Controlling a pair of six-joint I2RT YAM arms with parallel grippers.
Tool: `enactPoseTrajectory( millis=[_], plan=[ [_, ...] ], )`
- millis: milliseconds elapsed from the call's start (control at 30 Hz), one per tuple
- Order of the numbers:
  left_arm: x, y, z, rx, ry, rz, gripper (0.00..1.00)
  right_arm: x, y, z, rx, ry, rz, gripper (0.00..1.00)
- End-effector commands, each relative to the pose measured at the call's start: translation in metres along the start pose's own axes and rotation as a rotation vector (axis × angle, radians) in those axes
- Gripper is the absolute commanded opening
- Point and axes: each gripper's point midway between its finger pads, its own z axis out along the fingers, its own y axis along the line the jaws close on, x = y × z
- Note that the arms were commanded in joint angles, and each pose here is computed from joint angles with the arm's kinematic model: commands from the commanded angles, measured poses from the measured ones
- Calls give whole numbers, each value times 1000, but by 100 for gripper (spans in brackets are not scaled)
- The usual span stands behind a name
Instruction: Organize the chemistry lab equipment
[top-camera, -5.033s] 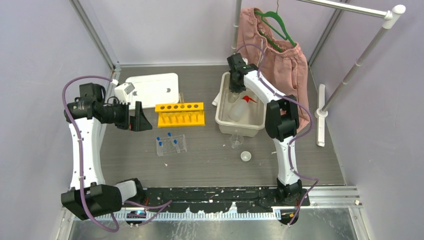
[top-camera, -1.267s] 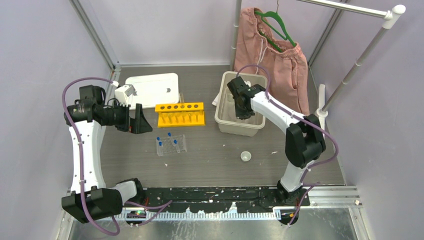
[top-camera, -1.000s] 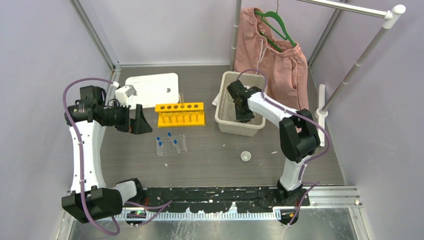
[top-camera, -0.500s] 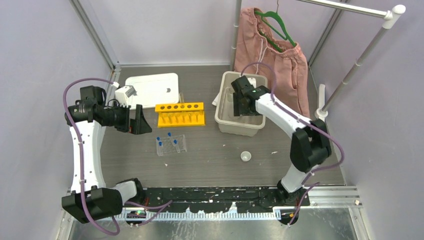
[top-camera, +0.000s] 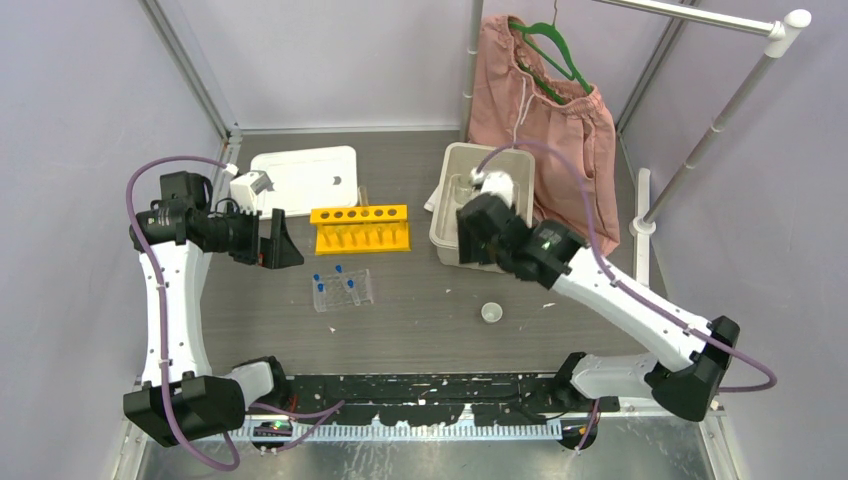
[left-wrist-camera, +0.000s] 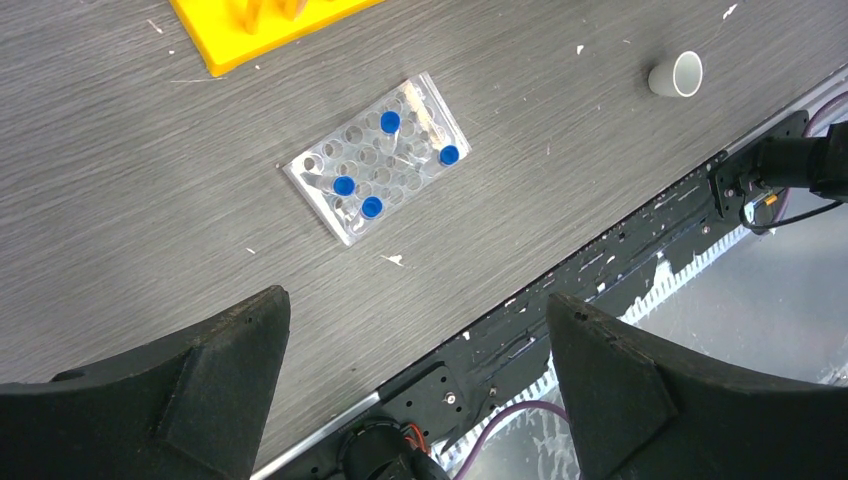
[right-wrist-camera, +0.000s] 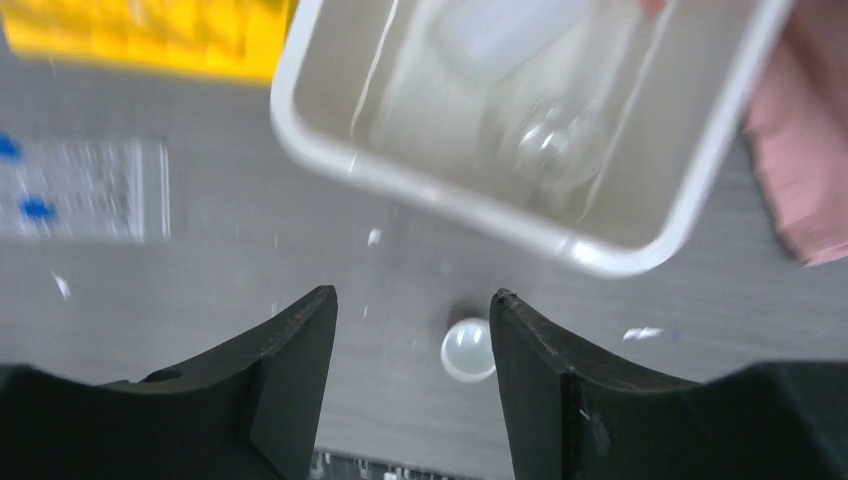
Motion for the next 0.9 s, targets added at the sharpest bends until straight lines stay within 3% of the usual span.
enactPoseTrajectory(
  millis=[0,200,600,767,867],
  plan=[
    [-13,0,-4,-11,-48,40,99,82,19,1,-8,152,-34,63],
    [-13,-2,-6,-10,-47,38,99,150,25,20,-2,239,-38,61],
    [-11,-3,-9,-16,-38,46,99,197,4,61,102,245,-95,53],
    [-12,-3,-8,-11,-38,38,99,207,3,72,114,246,-109,43],
    [-11,-3,-7,-9,-35,34,99,216,0,77,130,263,-121,31]
  ],
)
